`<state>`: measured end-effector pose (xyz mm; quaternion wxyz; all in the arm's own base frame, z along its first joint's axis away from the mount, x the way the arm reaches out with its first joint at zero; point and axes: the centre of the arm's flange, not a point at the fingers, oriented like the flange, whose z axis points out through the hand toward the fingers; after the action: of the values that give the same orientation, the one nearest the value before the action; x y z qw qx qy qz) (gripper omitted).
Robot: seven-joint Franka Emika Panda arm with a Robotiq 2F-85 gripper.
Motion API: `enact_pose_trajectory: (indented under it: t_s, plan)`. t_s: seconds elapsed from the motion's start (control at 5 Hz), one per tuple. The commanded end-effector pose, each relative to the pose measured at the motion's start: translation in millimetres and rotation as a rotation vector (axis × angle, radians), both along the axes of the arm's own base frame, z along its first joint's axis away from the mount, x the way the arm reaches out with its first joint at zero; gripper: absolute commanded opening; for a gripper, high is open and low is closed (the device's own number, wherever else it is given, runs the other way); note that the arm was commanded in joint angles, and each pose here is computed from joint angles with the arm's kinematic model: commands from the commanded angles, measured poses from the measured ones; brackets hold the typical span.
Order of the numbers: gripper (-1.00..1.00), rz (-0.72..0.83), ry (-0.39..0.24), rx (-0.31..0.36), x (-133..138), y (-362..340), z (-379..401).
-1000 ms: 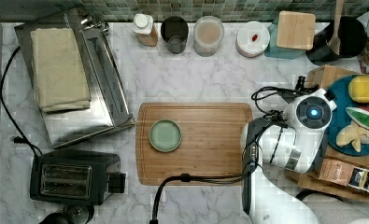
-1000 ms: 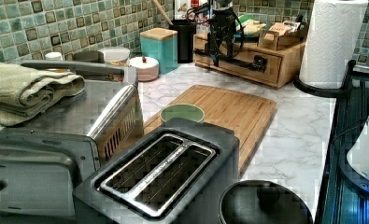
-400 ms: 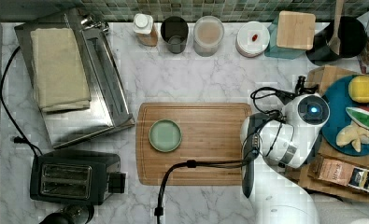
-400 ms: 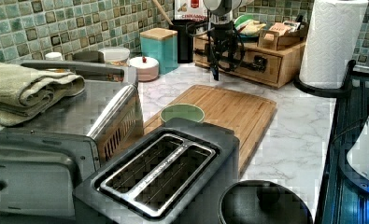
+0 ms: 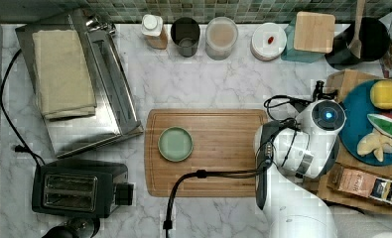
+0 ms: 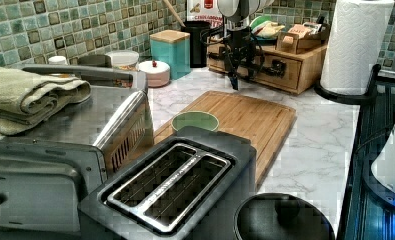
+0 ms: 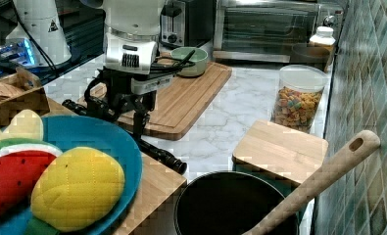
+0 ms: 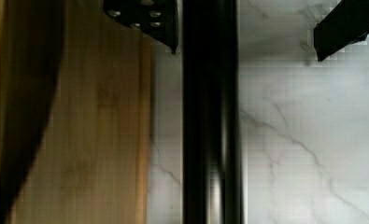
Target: Open the drawer.
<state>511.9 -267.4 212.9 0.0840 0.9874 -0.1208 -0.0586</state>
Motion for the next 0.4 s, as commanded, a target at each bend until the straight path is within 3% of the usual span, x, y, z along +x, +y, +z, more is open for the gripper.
enact_pose_trajectory:
  t_s: [0.2,0.4]
  plan:
    - [1.00,0.046,-0.169,0.082,32,90,46]
    - [1.00,0.075,-0.184,0.091,40,128,47]
